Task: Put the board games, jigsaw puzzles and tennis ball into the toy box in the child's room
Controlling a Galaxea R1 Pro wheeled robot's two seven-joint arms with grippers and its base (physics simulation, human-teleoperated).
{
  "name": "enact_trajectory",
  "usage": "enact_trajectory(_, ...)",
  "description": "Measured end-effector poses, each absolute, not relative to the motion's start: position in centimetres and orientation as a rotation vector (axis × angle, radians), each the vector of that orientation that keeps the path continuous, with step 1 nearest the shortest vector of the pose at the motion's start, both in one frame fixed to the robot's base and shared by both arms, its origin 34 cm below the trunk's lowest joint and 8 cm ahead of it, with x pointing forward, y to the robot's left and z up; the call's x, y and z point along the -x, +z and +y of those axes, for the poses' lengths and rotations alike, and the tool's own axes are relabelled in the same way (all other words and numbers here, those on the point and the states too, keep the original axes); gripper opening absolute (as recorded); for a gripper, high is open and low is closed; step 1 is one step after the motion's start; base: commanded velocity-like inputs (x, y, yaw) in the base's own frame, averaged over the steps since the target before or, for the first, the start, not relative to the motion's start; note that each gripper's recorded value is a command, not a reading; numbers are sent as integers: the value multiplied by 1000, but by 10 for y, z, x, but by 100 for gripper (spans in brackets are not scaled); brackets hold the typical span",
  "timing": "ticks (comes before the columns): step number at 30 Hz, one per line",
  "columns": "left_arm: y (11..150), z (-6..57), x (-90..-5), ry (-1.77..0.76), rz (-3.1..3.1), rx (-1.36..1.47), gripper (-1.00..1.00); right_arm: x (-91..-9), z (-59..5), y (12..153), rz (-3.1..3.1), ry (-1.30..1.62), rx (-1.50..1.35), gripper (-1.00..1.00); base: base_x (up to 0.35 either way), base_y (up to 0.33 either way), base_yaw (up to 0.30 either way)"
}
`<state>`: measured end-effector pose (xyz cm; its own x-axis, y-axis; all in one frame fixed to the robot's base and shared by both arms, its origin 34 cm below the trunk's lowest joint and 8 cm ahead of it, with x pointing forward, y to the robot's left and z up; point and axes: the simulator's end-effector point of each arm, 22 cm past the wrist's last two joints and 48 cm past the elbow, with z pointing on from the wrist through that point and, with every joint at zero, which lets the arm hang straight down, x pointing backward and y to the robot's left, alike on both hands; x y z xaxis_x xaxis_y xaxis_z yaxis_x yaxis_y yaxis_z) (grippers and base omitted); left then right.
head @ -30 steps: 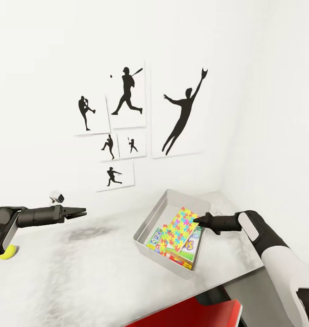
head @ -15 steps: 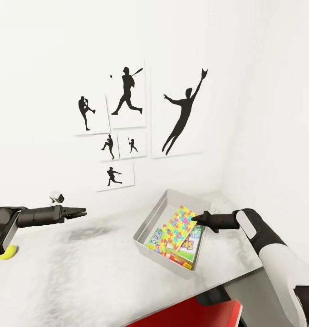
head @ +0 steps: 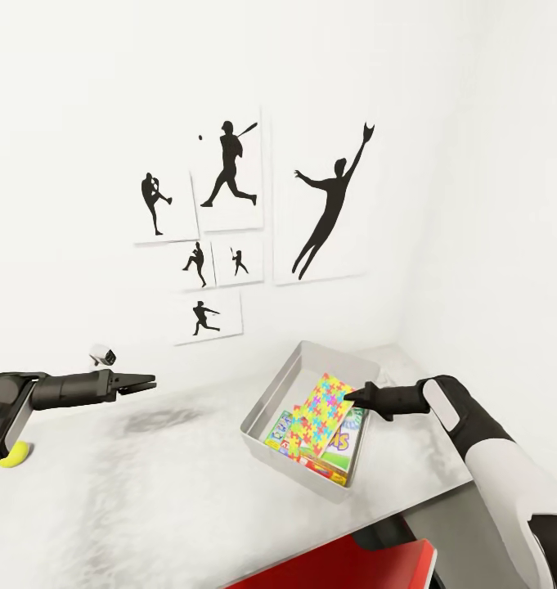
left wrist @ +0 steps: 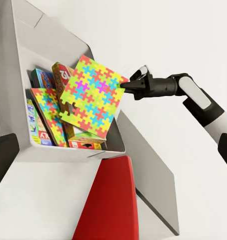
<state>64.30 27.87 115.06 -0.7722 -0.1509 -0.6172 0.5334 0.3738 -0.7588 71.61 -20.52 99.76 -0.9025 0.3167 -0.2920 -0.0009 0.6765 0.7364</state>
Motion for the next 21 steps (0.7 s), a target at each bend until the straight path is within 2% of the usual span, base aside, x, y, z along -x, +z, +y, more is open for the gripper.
enact_trajectory(8,1150,278,-643,-1438,2023,-329,100,-716,-207,998,2493,1092,-248,-100,0,0,0)
enact_trajectory(9,1150,278,-643,-1438,2022,-330,100,-716,-207,998,2493,1092,-249,100,0,0,0)
enact_trajectory(21,1151,278,-643,-1439,2022,-331,100,-716,-208,997,2494,1087,-247,100,0,0,0)
